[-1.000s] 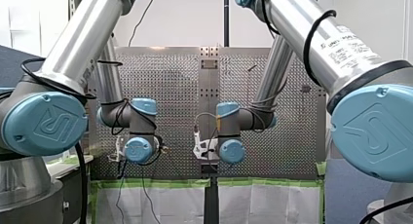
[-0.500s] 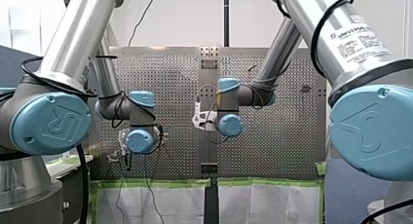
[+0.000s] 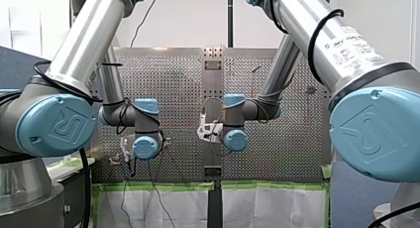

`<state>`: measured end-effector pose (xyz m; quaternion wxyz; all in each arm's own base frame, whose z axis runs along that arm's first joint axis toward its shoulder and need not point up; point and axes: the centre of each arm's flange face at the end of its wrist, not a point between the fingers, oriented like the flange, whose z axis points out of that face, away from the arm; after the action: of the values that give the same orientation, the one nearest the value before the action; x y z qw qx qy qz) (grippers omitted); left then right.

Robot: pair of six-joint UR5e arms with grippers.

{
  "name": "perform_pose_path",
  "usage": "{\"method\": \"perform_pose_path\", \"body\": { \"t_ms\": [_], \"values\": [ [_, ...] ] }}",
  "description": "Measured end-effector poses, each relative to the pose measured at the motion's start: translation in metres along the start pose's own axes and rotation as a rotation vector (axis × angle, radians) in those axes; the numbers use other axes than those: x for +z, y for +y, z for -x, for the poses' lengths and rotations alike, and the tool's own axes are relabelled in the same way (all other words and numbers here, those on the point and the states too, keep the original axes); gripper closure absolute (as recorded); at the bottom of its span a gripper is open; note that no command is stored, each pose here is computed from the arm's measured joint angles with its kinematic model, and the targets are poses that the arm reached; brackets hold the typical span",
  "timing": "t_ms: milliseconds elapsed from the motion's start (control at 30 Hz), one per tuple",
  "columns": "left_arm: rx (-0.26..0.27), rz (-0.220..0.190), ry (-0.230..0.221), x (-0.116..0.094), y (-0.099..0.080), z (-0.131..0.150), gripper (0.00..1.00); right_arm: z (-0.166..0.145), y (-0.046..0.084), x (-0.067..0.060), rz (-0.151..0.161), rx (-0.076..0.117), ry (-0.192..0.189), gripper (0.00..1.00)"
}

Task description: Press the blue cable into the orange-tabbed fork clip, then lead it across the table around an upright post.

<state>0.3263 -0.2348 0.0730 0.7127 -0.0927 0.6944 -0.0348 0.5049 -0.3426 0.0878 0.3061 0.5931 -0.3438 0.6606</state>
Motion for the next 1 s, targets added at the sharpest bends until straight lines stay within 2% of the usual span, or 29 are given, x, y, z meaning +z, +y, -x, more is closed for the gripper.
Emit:
{"method": "perform_pose_path", "body": {
  "t_ms": [267,467,600,700,833,1000],
  "values": [
    [0.005,0.033,0.038,0.006,0.012,-0.006,1.00,0.035,-0.001,0.006,-0.035,0.007,-0.032,1.00],
    [-0.039,0.018,0.055,0.023,0.010,-0.018,1.00,0.059,0.000,0.011,-0.045,0.004,-0.058,1.00],
    [-0.072,0.030,0.061,0.037,0.012,-0.028,1.00,0.073,0.001,0.017,-0.044,-0.001,-0.085,1.00],
    [-0.078,0.044,0.081,0.045,0.020,-0.038,1.00,0.085,0.001,0.022,-0.042,-0.004,-0.107,1.00],
    [-0.061,0.057,0.122,0.050,0.034,-0.052,1.00,0.100,0.001,0.030,-0.040,-0.005,-0.122,1.00],
    [-0.043,0.061,0.142,0.059,0.049,-0.057,1.00,0.120,0.003,0.041,-0.038,-0.009,-0.140,1.00]
  ]
}}
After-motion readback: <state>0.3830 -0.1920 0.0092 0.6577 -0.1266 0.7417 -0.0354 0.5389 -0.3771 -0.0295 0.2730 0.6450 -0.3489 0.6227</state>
